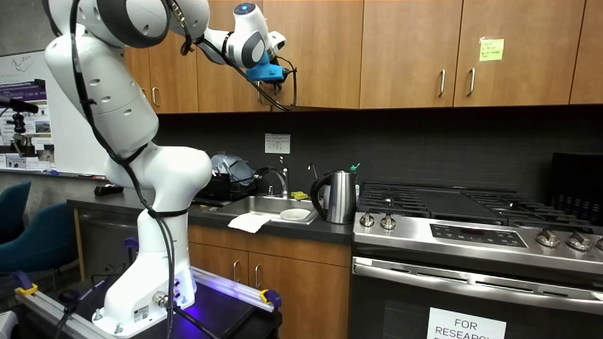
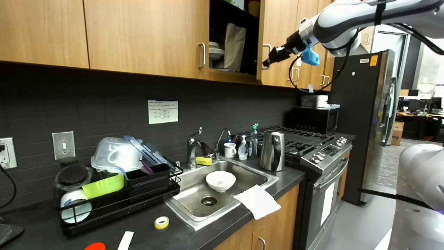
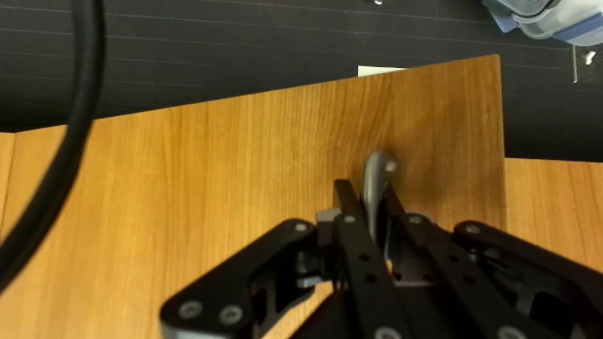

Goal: Close the open cabinet door

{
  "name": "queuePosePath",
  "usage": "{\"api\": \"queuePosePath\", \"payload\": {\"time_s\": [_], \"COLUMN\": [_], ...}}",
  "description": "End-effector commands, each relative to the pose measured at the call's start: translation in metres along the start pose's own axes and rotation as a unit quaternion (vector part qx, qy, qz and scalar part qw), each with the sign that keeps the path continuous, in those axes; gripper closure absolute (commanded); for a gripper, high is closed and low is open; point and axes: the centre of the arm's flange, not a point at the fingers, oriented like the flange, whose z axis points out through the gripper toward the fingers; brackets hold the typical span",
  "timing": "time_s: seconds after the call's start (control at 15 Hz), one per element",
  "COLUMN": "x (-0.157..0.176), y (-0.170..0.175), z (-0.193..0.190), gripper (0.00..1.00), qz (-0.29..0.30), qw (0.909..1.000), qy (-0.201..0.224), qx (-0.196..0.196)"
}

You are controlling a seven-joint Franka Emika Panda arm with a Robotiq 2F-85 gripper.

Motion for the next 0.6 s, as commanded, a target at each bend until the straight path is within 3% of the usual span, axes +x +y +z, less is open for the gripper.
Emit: {"api": "queuePosePath", "payload": {"time_s": [0.0, 0.53], "x": [0.024, 0.048], "y": [0.003, -0.017], "z": [0.016, 0.047], "gripper": [0.97, 0.97], "qz": [-0.009, -0.021], "qw": [1.0000, 0.9994], "qy": [0.002, -0.023], "qx": [0.002, 0.012]}}
